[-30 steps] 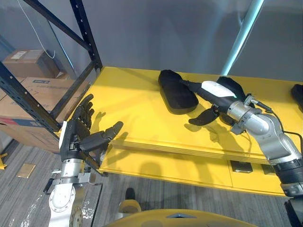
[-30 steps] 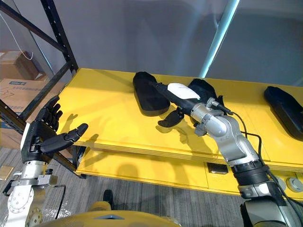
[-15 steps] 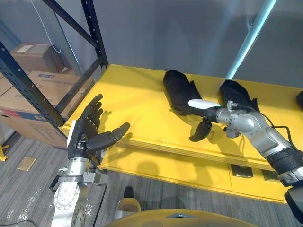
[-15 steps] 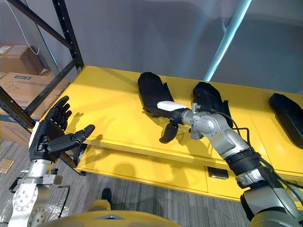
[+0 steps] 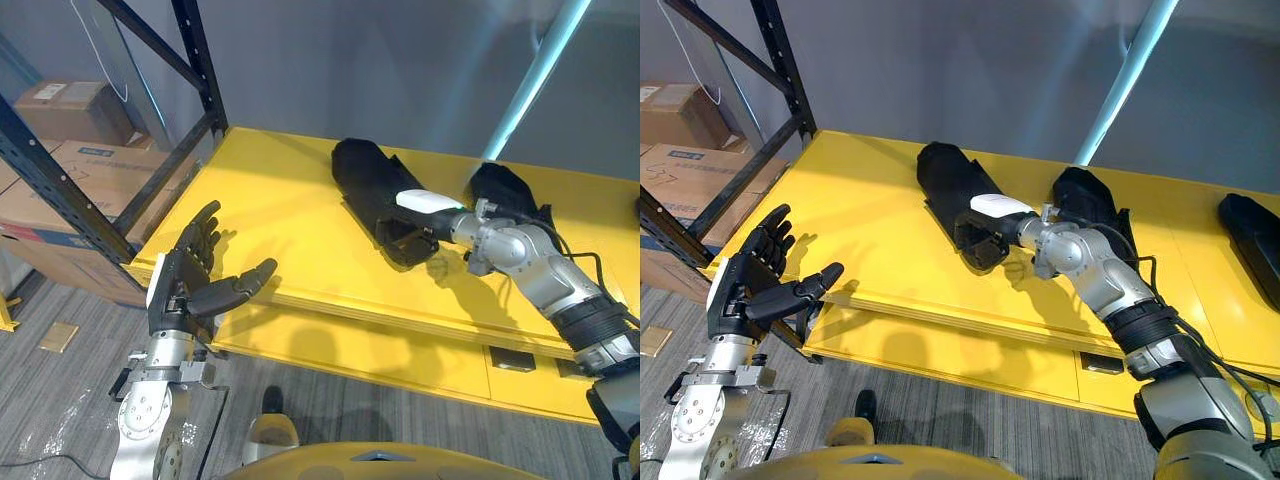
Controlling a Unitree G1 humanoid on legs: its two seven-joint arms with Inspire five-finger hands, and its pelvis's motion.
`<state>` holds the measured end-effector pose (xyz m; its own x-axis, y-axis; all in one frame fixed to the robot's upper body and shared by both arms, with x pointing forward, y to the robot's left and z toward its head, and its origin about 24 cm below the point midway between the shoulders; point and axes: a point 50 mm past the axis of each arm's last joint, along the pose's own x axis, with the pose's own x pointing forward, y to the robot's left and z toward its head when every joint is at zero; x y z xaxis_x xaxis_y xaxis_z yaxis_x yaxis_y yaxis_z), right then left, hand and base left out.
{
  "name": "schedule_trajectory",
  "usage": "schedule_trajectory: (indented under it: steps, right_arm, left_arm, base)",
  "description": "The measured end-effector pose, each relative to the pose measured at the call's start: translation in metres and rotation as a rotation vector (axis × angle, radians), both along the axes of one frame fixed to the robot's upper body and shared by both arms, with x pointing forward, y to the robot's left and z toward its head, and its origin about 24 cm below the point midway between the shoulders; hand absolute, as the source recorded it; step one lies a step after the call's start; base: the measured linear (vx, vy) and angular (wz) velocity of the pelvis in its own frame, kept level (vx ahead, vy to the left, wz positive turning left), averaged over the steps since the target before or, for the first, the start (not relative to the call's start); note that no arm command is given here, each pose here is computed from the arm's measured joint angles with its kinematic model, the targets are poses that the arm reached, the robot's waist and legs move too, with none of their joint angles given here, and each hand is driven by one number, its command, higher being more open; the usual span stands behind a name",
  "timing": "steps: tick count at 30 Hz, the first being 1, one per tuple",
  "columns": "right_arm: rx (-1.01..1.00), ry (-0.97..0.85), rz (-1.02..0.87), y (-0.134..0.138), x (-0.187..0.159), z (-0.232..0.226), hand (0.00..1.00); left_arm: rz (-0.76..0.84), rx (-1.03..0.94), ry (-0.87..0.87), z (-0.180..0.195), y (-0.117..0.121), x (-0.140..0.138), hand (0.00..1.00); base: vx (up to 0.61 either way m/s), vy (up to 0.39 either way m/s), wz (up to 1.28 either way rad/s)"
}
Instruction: Walk over and take three plastic housings, then place them on the shelf
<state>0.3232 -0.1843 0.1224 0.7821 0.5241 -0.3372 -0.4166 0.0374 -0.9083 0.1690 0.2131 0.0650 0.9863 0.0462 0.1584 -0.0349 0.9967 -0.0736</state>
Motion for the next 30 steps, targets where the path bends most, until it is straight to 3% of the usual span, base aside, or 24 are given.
schedule_trajectory:
  steps: [14,30]
  right_arm:
    - [0.097,0.002,-0.016,0.010,0.001,-0.006,0.00]
    - [0.223,-0.049,0.078,0.045,-0.005,-0.010,0.00]
  left_arm:
    - [-0.013,-0.006,0.002,0.000,-0.003,0.003,1.00]
    - [-0.024,0.009,0.016,-0.002,-0.009,0.004,1.00]
  base:
    - [0.00,0.000,0.00]
    - [0.00,0.000,0.00]
